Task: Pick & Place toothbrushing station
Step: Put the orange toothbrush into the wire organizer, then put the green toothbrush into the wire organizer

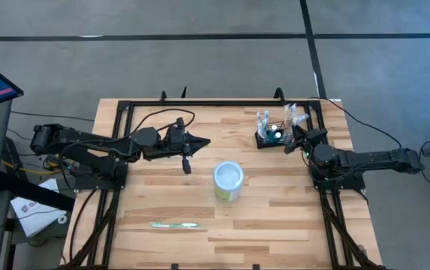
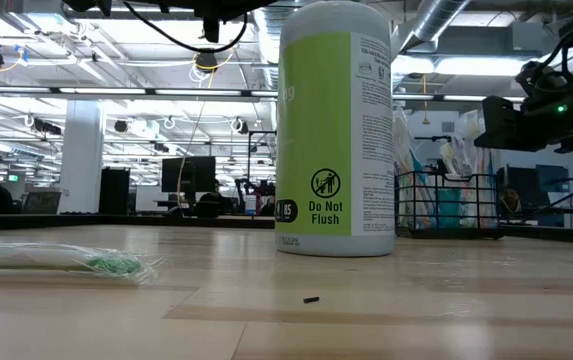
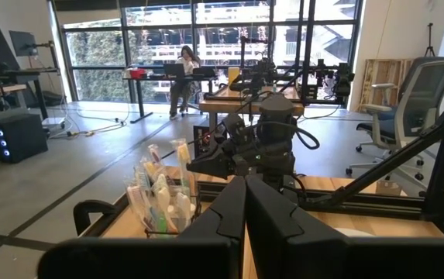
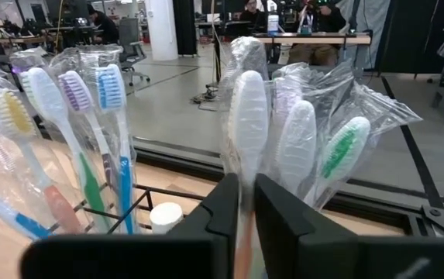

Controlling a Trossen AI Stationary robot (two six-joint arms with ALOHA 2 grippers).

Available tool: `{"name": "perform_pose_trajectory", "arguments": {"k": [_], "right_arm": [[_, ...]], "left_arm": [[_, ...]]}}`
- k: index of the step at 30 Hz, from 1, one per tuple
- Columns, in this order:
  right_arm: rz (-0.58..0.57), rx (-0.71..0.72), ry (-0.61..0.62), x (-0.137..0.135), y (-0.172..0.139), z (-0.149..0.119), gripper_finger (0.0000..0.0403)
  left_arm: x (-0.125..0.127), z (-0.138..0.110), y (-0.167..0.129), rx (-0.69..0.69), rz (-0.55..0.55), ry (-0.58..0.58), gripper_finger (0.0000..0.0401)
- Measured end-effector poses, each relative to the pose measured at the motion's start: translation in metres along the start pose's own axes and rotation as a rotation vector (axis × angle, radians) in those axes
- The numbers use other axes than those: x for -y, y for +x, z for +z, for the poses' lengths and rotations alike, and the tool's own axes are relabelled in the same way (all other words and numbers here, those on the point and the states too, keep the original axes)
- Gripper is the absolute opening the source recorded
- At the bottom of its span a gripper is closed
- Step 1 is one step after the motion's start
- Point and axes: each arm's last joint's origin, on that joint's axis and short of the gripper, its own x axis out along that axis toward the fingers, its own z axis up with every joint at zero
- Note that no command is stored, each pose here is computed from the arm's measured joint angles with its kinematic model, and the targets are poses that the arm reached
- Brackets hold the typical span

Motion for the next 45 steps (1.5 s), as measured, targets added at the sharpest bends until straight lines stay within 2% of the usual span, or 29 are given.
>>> {"name": "perform_pose_trajectory", "arguments": {"k": [5, 18, 22, 30, 36, 45], "right_arm": [[0.003, 0.003, 0.007, 0.0, 0.0, 0.001, 0.0061], [0.05, 0.014, 0.004, -0.004, -0.004, 0.009, 0.0103], [0.096, 0.014, -0.006, -0.006, -0.008, 0.009, 0.0131], [0.086, 0.047, -0.019, -0.009, -0.017, 0.025, 0.019], [0.147, 0.062, 0.004, -0.012, -0.026, 0.043, 0.0211], [0.315, 0.047, 0.065, -0.017, -0.04, 0.046, 0.0196]], "left_arm": [[0.0, 0.0, 0.0, 0.0, -0.003, 0.0, 0.0004], [0.0, -0.001, 0.0, -0.006, -0.002, 0.001, 0.0004], [0.002, -0.001, 0.0, -0.007, -0.007, 0.001, 0.0004], [0.011, 0.007, -0.012, -0.012, -0.051, 0.0, 0.0004], [0.023, 0.008, -0.027, -0.091, -0.116, -0.011, 0.0004], [0.056, -0.006, -0.052, -0.306, -0.267, -0.039, 0.0004]]}}
